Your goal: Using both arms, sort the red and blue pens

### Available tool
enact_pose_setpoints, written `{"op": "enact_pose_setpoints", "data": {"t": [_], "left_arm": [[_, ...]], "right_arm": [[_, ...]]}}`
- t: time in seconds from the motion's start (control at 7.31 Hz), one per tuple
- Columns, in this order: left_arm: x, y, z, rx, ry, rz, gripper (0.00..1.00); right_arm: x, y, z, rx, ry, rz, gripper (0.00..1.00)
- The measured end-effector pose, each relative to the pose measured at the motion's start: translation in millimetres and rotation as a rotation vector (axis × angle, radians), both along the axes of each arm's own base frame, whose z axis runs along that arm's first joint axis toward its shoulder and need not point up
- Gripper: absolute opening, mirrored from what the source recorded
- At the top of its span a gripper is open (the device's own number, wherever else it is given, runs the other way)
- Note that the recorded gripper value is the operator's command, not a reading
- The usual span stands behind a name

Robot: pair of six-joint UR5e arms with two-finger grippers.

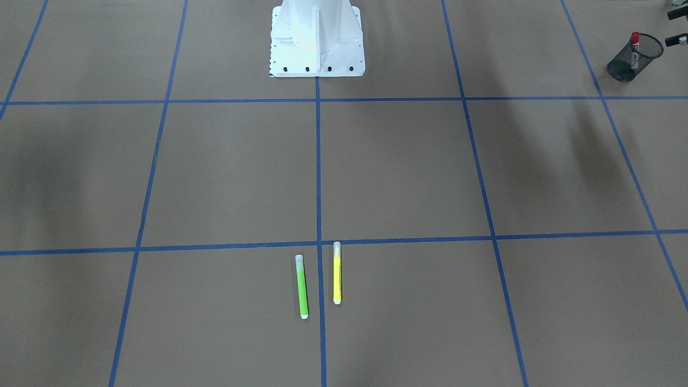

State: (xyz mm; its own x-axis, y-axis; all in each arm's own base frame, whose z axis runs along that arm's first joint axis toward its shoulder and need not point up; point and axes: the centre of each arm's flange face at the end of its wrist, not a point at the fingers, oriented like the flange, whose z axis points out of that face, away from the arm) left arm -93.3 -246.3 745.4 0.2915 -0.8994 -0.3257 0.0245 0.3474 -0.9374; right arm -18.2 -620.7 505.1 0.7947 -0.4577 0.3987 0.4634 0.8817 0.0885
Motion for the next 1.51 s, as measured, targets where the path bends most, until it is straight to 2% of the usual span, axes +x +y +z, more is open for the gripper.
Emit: {"op": "enact_pose_setpoints", "data": {"t": [0.14,0.27,0.41,0.68,1.09,1.51], "left_arm": [[-6.0,-36.3,-16.4,0.083,-0.012,-0.016,1.00],[-12.9,-74.8,-35.9,0.188,-0.031,-0.022,1.00],[-20.1,-113.4,-59.7,0.292,-0.051,-0.023,1.00],[-30.2,-174.4,-107.4,0.432,-0.078,-0.016,1.00],[-32.9,-218.8,-144.3,0.564,-0.109,-0.011,1.00],[-34.5,-235.0,-152.3,0.651,-0.158,-0.035,1.00]], "right_arm": [[16.7,16.3,22.1,-0.054,0.004,0.014,0.00],[32.0,45.8,51.7,-0.106,0.008,0.020,0.00],[47.3,84.1,84.1,-0.156,0.011,0.017,0.00],[81.0,159.3,152.0,-0.258,-0.002,-0.018,0.00],[132.5,270.3,227.9,-0.439,-0.060,-0.035,0.00],[161.7,370.6,272.2,-0.654,-0.139,0.056,0.00]]}}
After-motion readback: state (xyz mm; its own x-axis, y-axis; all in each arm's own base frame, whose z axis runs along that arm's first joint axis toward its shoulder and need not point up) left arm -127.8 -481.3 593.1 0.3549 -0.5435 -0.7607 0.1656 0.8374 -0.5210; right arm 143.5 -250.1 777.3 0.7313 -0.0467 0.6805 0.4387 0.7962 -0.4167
